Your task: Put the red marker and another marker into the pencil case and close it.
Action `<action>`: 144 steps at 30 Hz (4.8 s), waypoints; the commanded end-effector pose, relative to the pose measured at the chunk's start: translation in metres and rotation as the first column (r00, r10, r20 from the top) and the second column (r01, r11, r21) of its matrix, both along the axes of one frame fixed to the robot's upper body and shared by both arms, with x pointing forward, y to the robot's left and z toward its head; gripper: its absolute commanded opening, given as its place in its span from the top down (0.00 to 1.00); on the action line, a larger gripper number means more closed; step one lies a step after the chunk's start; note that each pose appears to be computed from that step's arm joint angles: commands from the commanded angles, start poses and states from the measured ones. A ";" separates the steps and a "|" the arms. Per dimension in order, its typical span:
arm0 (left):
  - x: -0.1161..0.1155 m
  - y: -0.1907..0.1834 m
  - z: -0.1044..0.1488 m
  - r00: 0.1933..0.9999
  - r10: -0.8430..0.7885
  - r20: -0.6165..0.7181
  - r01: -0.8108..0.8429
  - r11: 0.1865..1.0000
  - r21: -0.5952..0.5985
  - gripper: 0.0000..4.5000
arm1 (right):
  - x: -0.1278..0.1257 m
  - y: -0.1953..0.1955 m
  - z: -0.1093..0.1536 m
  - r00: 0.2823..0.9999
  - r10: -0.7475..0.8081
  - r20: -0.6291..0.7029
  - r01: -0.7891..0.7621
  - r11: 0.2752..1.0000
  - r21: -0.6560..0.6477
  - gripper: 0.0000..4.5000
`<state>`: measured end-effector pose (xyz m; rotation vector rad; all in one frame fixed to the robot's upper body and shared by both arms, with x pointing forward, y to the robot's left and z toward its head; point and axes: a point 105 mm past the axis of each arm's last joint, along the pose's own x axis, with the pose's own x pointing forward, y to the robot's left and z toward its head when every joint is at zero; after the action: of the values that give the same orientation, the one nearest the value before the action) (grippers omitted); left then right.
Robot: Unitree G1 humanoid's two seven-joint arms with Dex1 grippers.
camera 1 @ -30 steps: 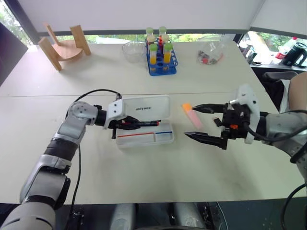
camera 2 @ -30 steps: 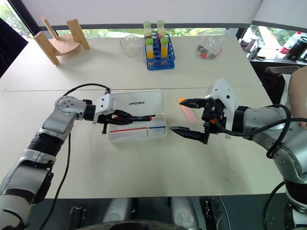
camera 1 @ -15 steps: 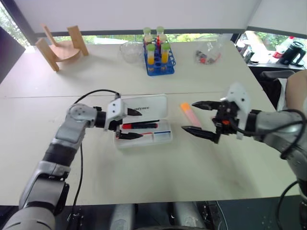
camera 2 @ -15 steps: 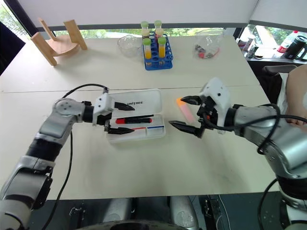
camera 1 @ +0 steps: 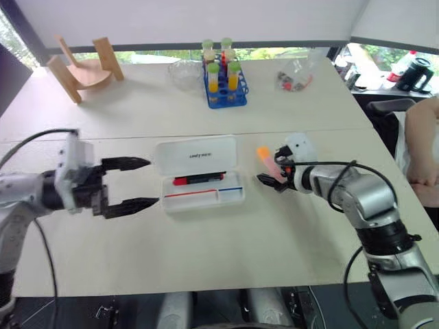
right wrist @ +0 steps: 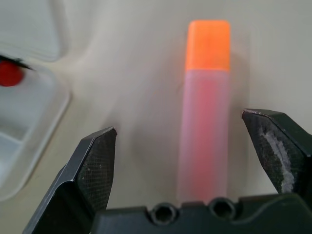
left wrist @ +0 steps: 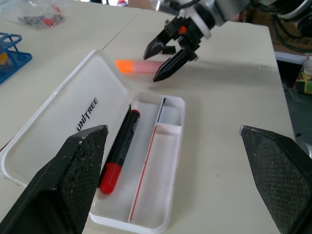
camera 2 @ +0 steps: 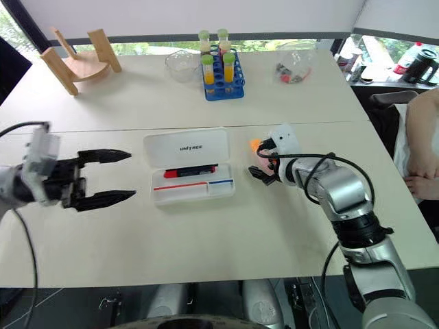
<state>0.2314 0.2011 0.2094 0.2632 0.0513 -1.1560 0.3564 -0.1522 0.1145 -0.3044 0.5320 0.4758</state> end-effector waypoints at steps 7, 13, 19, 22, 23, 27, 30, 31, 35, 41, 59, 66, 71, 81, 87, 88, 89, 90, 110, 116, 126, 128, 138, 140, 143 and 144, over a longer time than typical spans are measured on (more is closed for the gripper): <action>-0.022 0.009 0.014 1.000 0.020 0.017 -0.020 1.000 0.000 0.00 | 0.008 -0.003 0.005 1.000 0.025 0.002 -0.025 1.000 -0.011 0.82; -0.017 0.022 0.013 1.000 0.022 -0.008 -0.022 1.000 0.021 0.00 | -0.009 -0.010 0.068 0.958 0.263 0.112 -0.253 0.963 -0.094 0.82; -0.006 0.021 0.013 0.998 -0.063 -0.031 0.064 0.997 0.051 0.00 | -0.075 0.042 0.093 0.687 0.724 0.063 -0.720 0.690 -0.074 0.82; 0.001 0.018 0.015 0.995 -0.095 -0.018 0.095 0.994 0.060 0.00 | -0.081 0.073 0.081 0.593 0.802 0.074 -0.799 0.597 -0.066 0.82; 0.003 0.018 0.015 0.995 -0.100 -0.016 0.101 0.993 0.061 0.00 | -0.080 0.079 0.079 0.581 0.810 0.079 -0.807 0.586 -0.072 0.82; 0.008 0.013 0.018 0.991 -0.135 -0.003 0.135 0.988 0.073 0.00 | -0.074 0.135 0.048 0.485 0.871 0.077 -0.870 0.490 -0.061 0.82; 0.007 0.010 0.017 0.989 -0.145 -0.002 0.145 0.987 0.073 0.00 | -0.068 0.161 0.035 0.454 0.888 0.068 -0.886 0.459 -0.070 0.82; 0.006 0.008 0.016 0.989 -0.146 -0.002 0.146 0.987 0.072 0.00 | -0.066 0.167 0.033 0.452 0.890 0.070 -0.887 0.456 -0.069 0.82; 0.002 0.005 0.013 0.989 -0.145 -0.002 0.145 0.987 0.067 0.00 | -0.060 0.180 0.028 0.435 0.898 0.068 -0.894 0.440 -0.090 0.82; -0.001 0.004 0.012 0.991 -0.132 0.002 0.131 0.989 0.066 0.00 | -0.054 0.181 0.015 0.413 0.910 0.041 -0.898 0.414 -0.149 0.82; 0.005 -0.001 0.010 0.993 -0.118 0.026 0.116 0.992 0.057 0.00 | -0.048 0.180 0.028 0.403 0.914 0.055 -0.899 0.406 -0.165 0.07; 0.007 -0.006 0.011 0.991 -0.132 0.031 0.130 0.990 0.045 0.00 | -0.035 0.144 0.095 0.508 0.834 0.213 -0.830 0.540 -0.136 0.02; 0.005 -0.009 0.009 0.990 -0.141 0.025 0.140 0.989 0.037 0.00 | -0.017 0.065 0.123 0.765 0.572 0.295 -0.581 0.811 -0.065 0.02; 0.011 -0.012 0.006 0.985 -0.172 0.024 0.171 0.985 0.036 0.00 | -0.011 -0.070 0.065 0.967 0.002 0.255 0.010 0.999 -0.043 0.02; 0.016 -0.015 0.006 0.981 -0.192 0.028 0.191 0.981 0.040 0.00 | -0.013 -0.098 0.020 0.980 -0.140 0.139 0.140 0.990 0.010 0.02; 0.016 -0.015 0.006 0.981 -0.192 0.029 0.191 0.981 0.041 0.00 | -0.014 -0.099 0.014 0.982 -0.145 0.121 0.145 0.989 0.013 0.02; 0.016 -0.015 0.006 0.981 -0.193 0.029 0.191 0.981 0.041 0.00 | -0.015 -0.099 0.010 0.984 -0.145 0.107 0.143 0.989 0.022 0.02; 0.016 -0.015 0.006 0.981 -0.191 0.030 0.190 0.981 0.040 0.00 | -0.016 -0.098 0.004 0.984 -0.156 0.083 0.152 0.987 0.049 0.02; 0.018 -0.015 0.007 0.984 -0.173 0.040 0.172 0.985 0.033 0.00 | -0.037 -0.007 0.048 0.924 0.352 0.148 -0.365 0.928 0.073 1.00; 0.019 -0.017 0.007 0.983 -0.178 0.039 0.176 0.984 0.034 0.00 | -0.071 0.066 0.061 0.637 0.761 0.122 -0.767 0.642 -0.002 1.00; 0.014 -0.016 0.005 0.987 -0.155 0.042 0.153 0.987 0.037 0.00 | -0.059 0.094 0.032 0.492 0.870 0.043 -0.863 0.493 -0.111 1.00; 0.011 -0.015 0.004 0.988 -0.147 0.041 0.145 0.989 0.040 0.00 | -0.055 0.092 0.028 0.493 0.869 0.032 -0.861 0.493 -0.122 1.00; 0.009 -0.014 0.003 0.991 -0.127 0.047 0.125 0.991 0.037 0.00 | -0.044 0.088 0.023 0.495 0.869 0.007 -0.860 0.491 -0.139 1.00; 0.009 -0.014 0.002 0.991 -0.126 0.048 0.125 0.992 0.037 0.00 | -0.042 0.089 0.023 0.496 0.868 0.008 -0.859 0.492 -0.142 1.00; 0.010 -0.014 0.002 0.991 -0.126 0.049 0.125 0.992 0.036 0.00 | -0.040 0.089 0.024 0.497 0.868 0.010 -0.858 0.493 -0.145 0.72; 0.010 -0.013 0.002 0.991 -0.126 0.049 0.124 0.992 0.036 0.00 | -0.040 0.090 0.024 0.497 0.868 0.011 -0.858 0.493 -0.145 0.62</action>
<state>0.2443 0.1890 0.2020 0.2981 0.0566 -1.2691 0.3132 -0.0656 0.1254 -0.6973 0.3337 1.4409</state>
